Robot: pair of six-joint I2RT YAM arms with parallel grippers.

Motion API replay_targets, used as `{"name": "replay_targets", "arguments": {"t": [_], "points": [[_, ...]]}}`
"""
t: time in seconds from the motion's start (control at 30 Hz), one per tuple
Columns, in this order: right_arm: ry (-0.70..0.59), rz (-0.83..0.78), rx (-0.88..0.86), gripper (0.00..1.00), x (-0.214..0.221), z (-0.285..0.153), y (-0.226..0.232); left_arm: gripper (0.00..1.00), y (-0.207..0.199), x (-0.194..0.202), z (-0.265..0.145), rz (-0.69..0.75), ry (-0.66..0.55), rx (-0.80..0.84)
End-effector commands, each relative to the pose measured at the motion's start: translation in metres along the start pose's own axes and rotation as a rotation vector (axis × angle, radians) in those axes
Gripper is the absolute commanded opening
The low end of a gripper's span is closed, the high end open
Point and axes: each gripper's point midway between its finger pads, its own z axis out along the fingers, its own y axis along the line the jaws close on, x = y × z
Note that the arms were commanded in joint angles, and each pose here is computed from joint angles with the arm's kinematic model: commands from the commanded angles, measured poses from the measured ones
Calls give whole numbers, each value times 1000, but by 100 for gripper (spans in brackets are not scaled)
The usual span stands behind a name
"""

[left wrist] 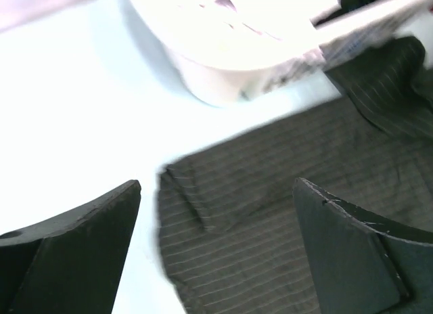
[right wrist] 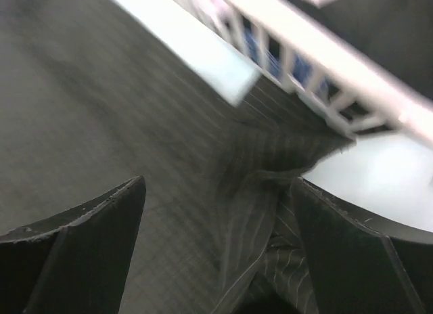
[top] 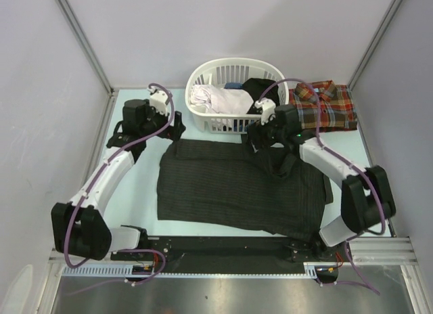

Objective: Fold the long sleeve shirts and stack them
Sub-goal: Fold the shirt

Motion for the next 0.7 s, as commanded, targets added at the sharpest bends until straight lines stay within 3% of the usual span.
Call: {"name": "replay_targets", "arguments": {"t": [0.0,0.27,0.47,0.57,0.67], "points": [[-87,54,276,93,-3,23,-48,99,21,-34,-29,-1,-110,-112],[-50,103,329,89,37,52,-63,99,17,-26,-47,16,-124,-124],[-37,184,281,77,49,67,-64,99,19,-20,-54,21,-107,-152],[-39,197,239,56,49,67,-61,99,20,-19,-57,15,-102,-159],[-33,219,204,17,44,56,-59,99,19,-19,-57,0,-94,-151]]}}
